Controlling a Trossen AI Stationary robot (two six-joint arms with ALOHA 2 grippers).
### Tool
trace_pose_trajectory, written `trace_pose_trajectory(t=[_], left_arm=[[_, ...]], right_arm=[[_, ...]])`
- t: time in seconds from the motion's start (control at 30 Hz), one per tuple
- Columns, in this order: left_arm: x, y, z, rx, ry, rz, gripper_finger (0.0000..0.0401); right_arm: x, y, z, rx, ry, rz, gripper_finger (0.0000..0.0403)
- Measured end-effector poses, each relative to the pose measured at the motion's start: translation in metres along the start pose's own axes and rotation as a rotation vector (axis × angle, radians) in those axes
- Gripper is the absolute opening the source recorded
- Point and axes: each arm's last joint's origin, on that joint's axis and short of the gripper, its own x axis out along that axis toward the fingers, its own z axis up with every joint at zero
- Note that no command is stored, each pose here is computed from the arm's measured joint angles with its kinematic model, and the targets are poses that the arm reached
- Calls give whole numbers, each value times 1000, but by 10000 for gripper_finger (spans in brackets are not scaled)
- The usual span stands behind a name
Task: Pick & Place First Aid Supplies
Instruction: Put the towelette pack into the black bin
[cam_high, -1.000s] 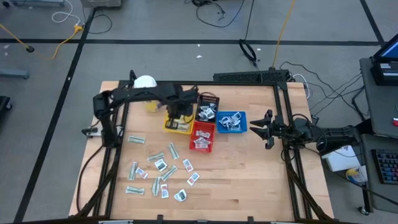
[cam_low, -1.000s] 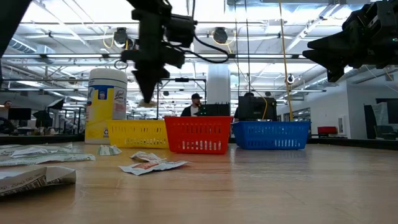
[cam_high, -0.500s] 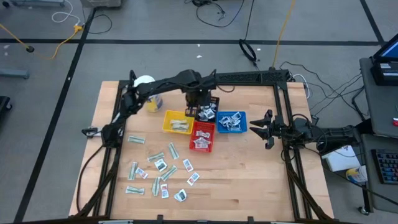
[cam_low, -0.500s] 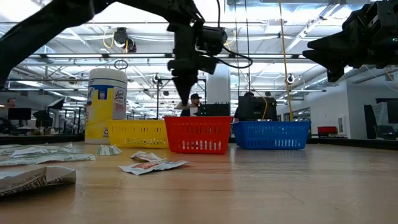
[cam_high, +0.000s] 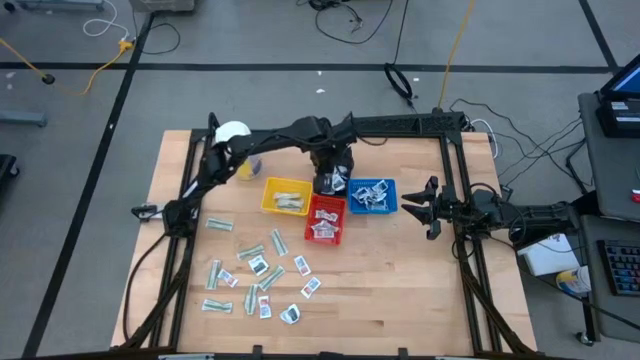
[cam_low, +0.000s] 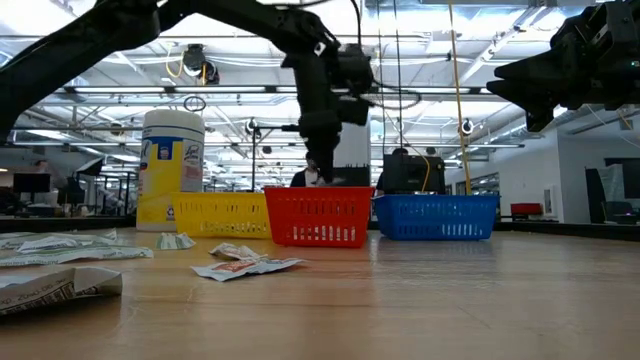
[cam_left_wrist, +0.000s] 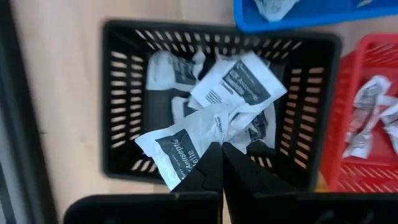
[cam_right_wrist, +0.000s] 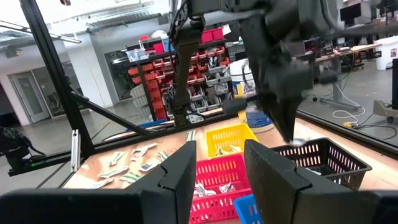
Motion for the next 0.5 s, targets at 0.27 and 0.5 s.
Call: trace_pose_trajectory(t=[0.27,0.5], left_arm=[[35,-4,-1,19,68,-36,3],[36,-3,-2,12,68,-37,61]], right_arm=[[0,0,0,0,0,0,130],[0,0,0,0,0,0,130]])
